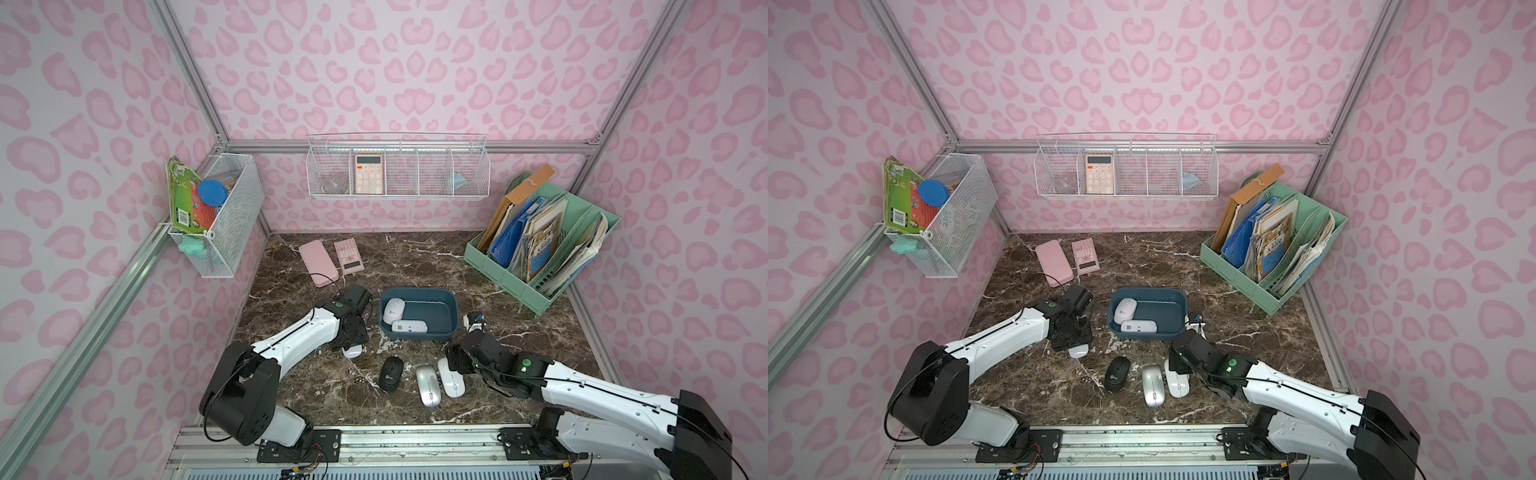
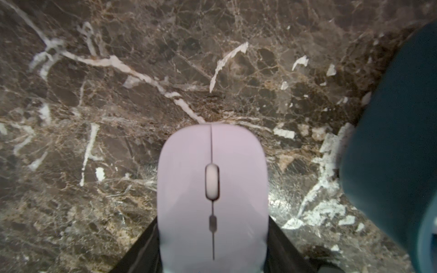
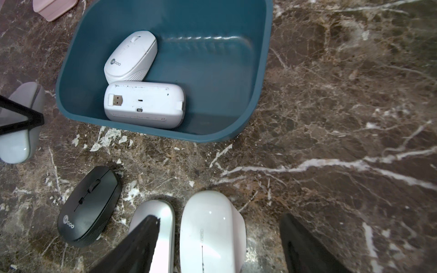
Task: Take out the mouse from the storage box
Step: Place the mouse at the center of the board, then pick up the mouse from the storage box.
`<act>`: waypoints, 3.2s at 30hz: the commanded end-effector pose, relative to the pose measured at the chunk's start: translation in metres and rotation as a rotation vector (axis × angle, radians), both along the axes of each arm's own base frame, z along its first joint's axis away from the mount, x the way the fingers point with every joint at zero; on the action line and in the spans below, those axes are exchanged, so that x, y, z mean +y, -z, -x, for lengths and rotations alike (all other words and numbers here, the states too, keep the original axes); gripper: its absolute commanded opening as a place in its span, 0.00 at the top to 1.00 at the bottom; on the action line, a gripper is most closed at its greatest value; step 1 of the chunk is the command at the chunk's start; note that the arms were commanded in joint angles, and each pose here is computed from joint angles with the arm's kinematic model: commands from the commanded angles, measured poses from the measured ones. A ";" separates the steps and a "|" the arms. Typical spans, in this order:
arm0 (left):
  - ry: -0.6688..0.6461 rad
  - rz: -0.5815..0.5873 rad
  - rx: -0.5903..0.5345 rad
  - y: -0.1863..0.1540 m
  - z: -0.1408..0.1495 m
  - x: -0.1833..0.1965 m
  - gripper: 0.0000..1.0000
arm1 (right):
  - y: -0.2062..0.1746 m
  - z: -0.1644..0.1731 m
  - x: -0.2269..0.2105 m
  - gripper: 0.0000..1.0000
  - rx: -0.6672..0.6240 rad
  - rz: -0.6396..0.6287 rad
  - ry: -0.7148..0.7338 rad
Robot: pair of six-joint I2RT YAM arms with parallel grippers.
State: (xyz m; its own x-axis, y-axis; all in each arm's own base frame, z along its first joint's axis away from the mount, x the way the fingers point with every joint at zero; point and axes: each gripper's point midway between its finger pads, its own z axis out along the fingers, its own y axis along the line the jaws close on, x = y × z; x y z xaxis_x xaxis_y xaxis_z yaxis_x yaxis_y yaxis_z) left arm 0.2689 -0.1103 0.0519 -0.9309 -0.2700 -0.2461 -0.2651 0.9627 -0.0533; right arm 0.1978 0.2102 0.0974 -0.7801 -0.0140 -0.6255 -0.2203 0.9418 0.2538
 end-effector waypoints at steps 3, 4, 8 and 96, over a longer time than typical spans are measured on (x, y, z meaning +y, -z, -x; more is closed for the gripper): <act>0.015 0.051 0.018 0.015 -0.004 -0.010 0.41 | -0.004 -0.002 0.008 0.16 -0.011 -0.003 0.012; 0.016 0.058 0.023 0.017 -0.004 -0.012 0.40 | -0.004 -0.002 0.009 0.16 -0.009 0.000 0.013; 0.013 0.063 0.033 0.024 -0.003 -0.013 0.37 | -0.003 -0.001 0.009 0.16 -0.006 0.009 0.020; -0.032 0.081 -0.613 -0.083 0.065 0.065 0.05 | 0.069 -0.154 0.155 0.24 0.201 0.147 0.046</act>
State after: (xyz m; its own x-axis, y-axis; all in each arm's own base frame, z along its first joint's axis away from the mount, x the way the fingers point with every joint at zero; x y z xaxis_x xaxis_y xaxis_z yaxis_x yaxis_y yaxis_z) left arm 0.2017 -0.0459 0.1316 -0.6309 -0.3356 -0.6995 -0.1928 0.9411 -0.2777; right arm 0.3529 0.3680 0.0304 -0.8868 -0.0475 -0.4598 -0.1367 0.9772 0.1627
